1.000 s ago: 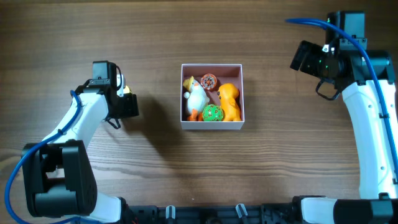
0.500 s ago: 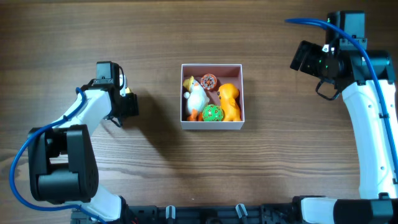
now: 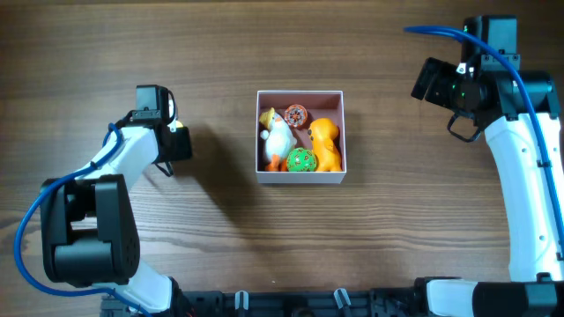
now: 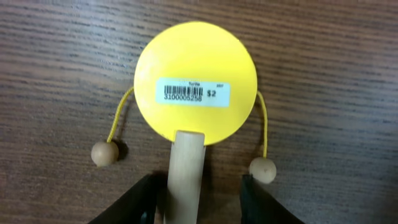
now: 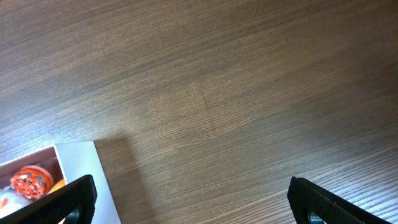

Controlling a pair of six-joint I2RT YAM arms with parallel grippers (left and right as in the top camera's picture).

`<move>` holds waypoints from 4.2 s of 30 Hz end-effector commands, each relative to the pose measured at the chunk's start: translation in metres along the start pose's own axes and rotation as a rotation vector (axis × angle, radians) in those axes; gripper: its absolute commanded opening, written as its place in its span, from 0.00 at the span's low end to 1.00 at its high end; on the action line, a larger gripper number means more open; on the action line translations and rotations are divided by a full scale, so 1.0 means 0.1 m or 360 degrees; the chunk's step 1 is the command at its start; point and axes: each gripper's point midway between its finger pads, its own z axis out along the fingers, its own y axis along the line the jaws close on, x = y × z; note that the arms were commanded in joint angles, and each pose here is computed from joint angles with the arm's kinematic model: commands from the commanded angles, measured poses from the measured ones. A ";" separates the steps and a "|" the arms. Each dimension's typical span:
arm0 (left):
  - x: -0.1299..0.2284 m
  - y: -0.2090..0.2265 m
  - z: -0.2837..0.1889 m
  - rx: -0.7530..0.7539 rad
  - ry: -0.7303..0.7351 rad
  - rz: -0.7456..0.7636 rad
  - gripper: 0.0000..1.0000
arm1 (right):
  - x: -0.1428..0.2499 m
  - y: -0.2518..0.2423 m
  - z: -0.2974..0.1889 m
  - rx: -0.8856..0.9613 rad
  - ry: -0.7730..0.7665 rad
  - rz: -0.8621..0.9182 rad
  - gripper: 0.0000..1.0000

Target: Pack container

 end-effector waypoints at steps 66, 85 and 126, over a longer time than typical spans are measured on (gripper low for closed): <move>0.10 -2.99 -1.27 0.0634 -0.0522 0.0711 0.04 | 0.00 0.02 0.02 -0.0011 0.0008 0.0011 1.00; 0.08 -2.86 -1.23 0.0548 -0.0496 0.0710 0.58 | 0.00 0.02 0.02 -0.0011 0.0008 0.0011 1.00; -0.67 -0.34 -3.34 0.0127 -0.1205 -0.0148 1.00 | -0.01 0.03 0.02 -0.0013 0.0003 0.0013 1.00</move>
